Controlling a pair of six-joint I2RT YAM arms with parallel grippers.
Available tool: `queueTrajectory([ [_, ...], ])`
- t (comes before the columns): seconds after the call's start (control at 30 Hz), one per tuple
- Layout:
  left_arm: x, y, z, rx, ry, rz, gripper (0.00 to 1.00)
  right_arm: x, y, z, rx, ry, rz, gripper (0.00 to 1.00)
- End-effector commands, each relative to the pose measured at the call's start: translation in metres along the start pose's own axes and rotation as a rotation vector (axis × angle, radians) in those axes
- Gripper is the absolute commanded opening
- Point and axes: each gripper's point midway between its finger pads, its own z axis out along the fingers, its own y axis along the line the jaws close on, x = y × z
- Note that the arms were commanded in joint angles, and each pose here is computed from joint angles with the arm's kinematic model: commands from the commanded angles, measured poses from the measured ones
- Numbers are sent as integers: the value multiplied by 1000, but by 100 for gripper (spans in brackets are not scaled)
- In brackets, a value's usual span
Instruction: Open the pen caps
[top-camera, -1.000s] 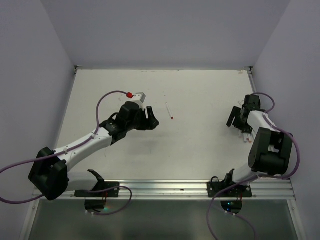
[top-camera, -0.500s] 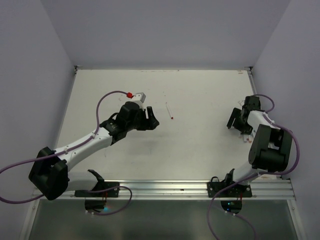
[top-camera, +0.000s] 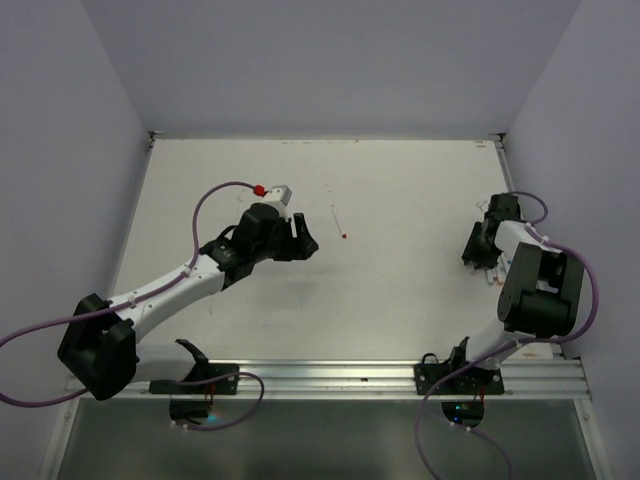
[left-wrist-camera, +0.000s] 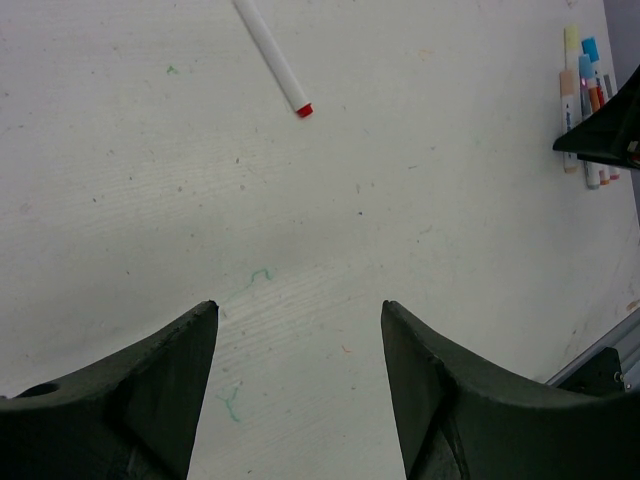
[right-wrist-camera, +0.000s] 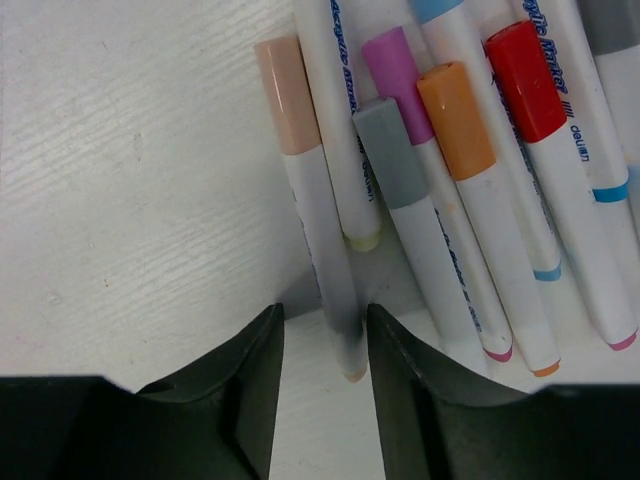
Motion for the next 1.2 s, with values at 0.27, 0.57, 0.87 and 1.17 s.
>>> queueTrajectory([
  [0.27,-4,0,-2,0,-15,6,69,12,10,0,-16,45,-37,3],
  [0.57,-37,-13,-13,8,-62,32,69,-10,92,-67,-95,-129,-301,0],
  [0.87,-65,-53,-19,291,-10,27,66,45,190,-154,-608,-178,-485,0],
  [1.17,-80,-85,-17,542,7,-88,65,104,262,-224,-1027,-157,-626,0],
])
